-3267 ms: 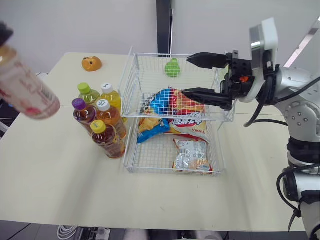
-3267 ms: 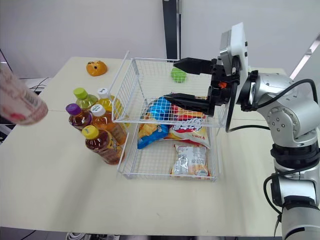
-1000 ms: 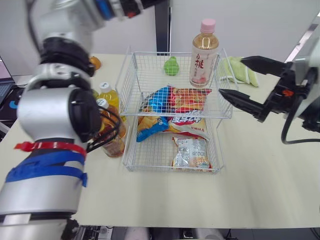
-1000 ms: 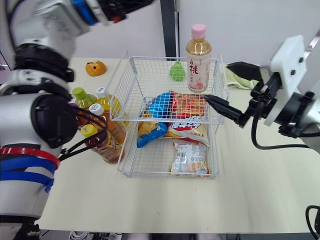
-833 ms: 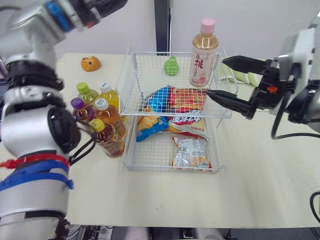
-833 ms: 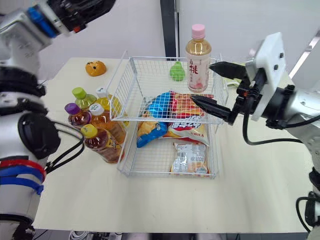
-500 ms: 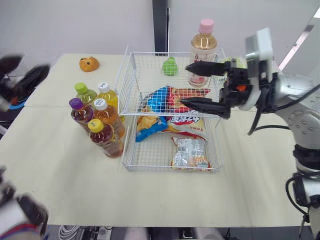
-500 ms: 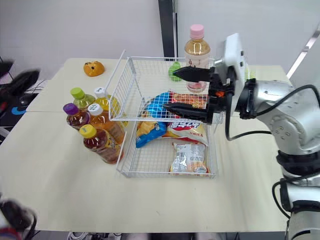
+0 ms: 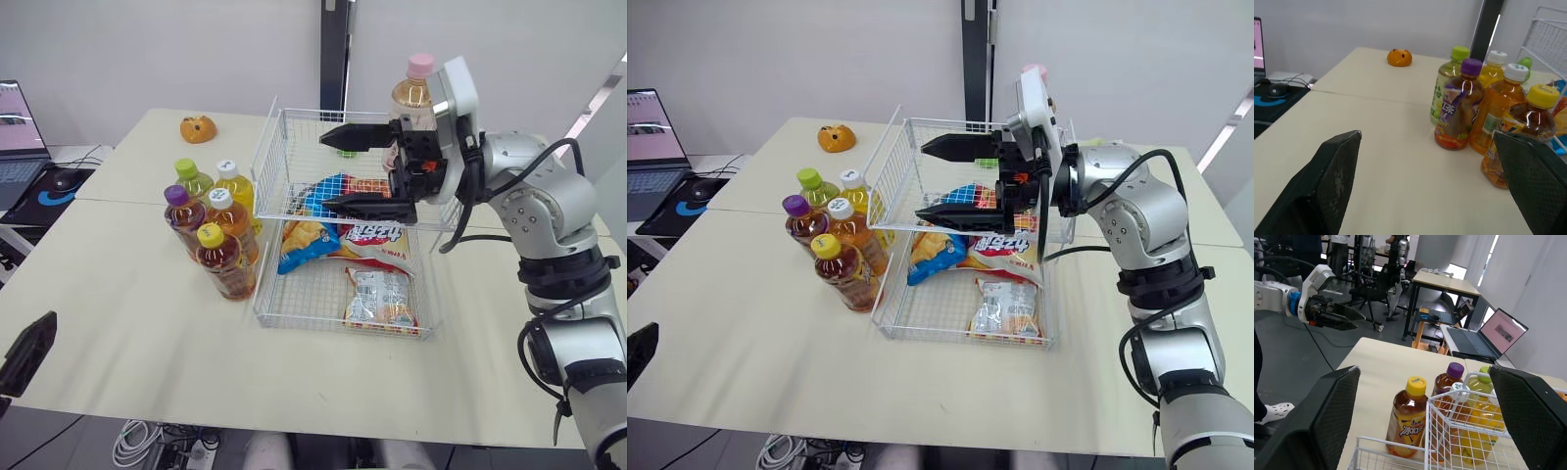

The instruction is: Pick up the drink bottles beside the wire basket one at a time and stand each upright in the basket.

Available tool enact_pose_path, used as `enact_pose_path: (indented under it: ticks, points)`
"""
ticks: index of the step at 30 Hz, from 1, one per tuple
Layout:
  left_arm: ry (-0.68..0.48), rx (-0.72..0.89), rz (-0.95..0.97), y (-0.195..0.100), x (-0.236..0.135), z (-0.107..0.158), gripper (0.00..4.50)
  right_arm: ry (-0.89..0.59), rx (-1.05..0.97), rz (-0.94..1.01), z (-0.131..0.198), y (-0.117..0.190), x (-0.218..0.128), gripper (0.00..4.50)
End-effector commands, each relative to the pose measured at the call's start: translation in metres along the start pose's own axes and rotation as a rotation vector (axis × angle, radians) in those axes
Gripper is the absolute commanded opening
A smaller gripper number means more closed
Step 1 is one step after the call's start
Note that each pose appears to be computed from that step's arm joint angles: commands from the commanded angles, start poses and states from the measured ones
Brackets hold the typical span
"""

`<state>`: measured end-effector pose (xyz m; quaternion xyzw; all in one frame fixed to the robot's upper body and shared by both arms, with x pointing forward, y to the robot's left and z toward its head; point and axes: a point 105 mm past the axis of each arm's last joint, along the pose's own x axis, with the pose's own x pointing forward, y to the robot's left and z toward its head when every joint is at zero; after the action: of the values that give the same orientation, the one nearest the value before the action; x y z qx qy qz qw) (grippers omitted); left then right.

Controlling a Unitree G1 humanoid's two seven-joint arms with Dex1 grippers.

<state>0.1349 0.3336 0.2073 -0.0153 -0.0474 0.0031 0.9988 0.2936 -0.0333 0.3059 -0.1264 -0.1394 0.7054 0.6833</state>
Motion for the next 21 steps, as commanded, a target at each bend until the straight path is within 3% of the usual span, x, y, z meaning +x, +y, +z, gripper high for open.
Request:
enact_pose_path:
  ticks: [1, 10, 21]
  points:
    - [-0.061, 0.059, -0.066, -0.014, 0.031, 0.014, 4.48, -0.01, -0.072, -0.016, 0.016, 0.002, -0.005, 4.5]
    - [-0.096, 0.104, -0.139, -0.031, 0.139, 0.009, 4.48, 0.041, -0.085, -0.157, 0.019, 0.008, -0.024, 4.5]
    - [-0.08, 0.119, -0.225, -0.051, 0.202, -0.01, 4.48, 0.091, -0.095, -0.28, 0.024, 0.012, -0.039, 4.5]
